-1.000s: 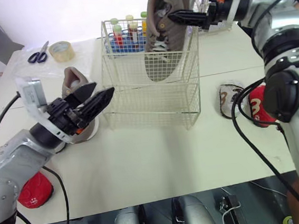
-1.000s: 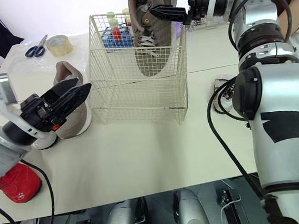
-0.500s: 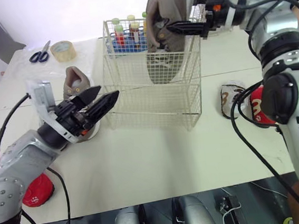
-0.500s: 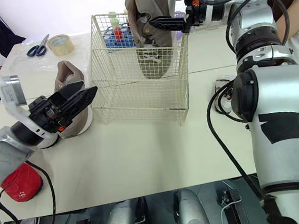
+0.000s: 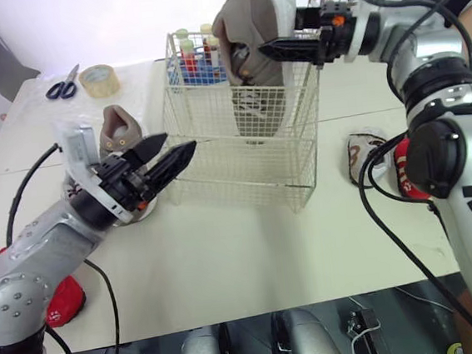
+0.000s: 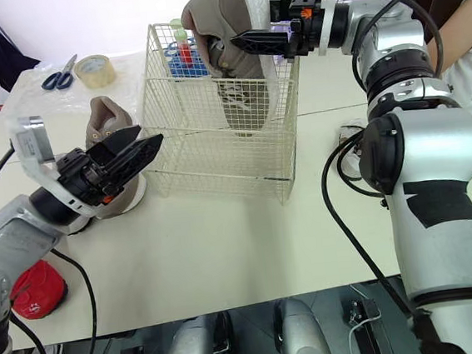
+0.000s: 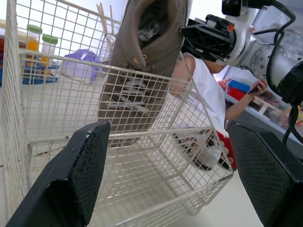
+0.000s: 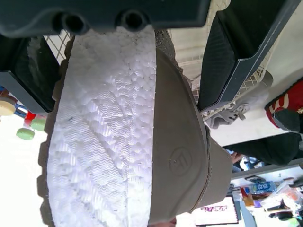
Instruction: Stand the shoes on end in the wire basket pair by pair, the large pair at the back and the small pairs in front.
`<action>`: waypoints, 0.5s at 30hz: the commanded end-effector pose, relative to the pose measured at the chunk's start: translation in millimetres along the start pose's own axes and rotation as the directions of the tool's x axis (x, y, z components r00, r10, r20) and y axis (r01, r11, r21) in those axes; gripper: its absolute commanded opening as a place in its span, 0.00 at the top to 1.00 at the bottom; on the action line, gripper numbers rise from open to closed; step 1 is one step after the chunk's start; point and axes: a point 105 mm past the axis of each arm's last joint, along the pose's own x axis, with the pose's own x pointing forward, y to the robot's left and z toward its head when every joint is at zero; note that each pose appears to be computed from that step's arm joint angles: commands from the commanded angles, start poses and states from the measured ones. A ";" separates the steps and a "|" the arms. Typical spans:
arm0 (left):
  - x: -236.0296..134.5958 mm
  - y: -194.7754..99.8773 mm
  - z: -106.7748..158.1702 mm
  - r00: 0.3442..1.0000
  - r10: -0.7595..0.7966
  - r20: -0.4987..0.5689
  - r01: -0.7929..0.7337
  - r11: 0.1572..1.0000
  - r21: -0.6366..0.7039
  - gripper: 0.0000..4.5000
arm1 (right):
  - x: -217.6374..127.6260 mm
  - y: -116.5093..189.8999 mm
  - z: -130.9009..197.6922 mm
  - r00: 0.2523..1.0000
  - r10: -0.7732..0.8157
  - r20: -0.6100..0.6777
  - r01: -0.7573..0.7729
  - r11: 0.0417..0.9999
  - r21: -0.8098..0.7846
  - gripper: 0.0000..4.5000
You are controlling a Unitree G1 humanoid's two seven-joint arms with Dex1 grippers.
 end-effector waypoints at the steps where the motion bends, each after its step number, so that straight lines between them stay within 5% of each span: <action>1: 0.9 -3.8 5.4 1.000 -0.012 0.016 0.011 1.000 0.028 0.09 | -10.5 -7.4 31.0 0.998 -0.068 0.004 0.068 0.978 -0.197 0.02; 15: 2.5 -2.6 4.0 1.000 -0.010 0.020 0.009 1.000 0.024 0.09 | -48.0 -8.7 82.7 0.985 -0.081 0.156 0.116 0.967 -0.228 0.02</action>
